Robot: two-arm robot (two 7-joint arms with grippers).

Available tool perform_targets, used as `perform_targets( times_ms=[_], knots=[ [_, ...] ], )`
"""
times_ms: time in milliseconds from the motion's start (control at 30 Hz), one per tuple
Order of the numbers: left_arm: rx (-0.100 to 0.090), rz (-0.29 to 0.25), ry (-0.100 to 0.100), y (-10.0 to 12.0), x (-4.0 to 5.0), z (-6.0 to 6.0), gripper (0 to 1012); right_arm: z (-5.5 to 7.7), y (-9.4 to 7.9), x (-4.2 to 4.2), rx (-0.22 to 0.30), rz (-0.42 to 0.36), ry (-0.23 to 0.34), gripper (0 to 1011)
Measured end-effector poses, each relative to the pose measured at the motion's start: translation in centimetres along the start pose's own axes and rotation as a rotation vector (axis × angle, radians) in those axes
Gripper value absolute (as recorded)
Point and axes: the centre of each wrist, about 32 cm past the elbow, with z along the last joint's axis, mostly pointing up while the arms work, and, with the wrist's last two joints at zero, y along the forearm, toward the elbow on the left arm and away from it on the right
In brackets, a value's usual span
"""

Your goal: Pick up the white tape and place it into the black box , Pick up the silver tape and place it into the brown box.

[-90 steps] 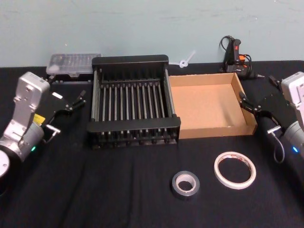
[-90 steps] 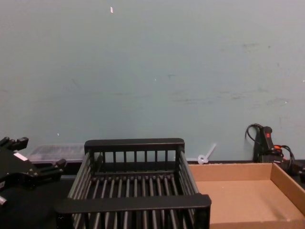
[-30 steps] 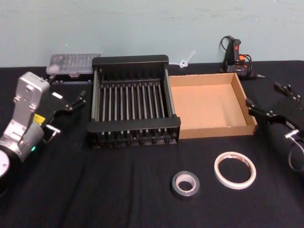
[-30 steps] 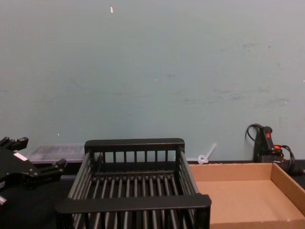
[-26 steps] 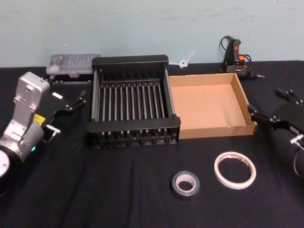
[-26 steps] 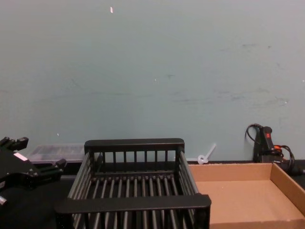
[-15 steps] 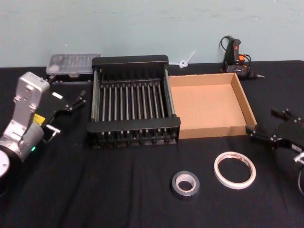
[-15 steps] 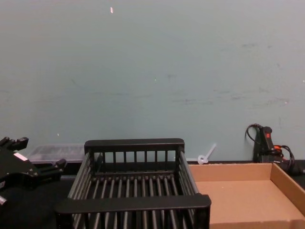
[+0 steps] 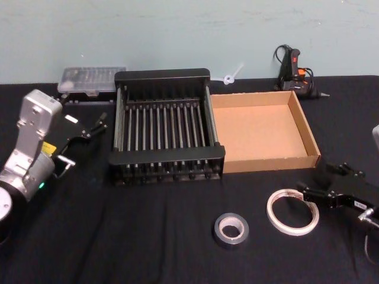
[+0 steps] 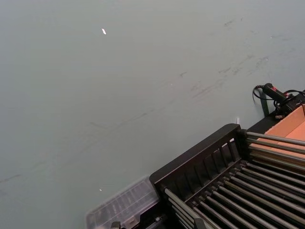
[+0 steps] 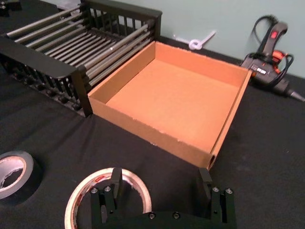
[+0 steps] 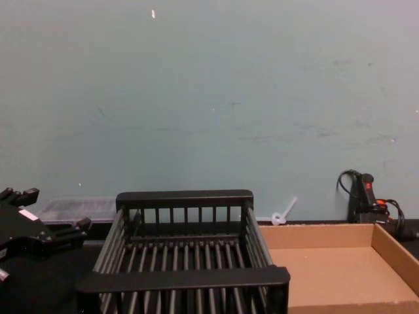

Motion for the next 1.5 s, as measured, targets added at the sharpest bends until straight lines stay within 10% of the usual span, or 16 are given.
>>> perform_targets(
  times_ms=[1500],
  knots=[
    [0.0,0.0,0.0,0.0,0.0,0.0,1001,-1.4,1.4,-0.06,-0.118,0.028,-0.011,1003]
  ],
)
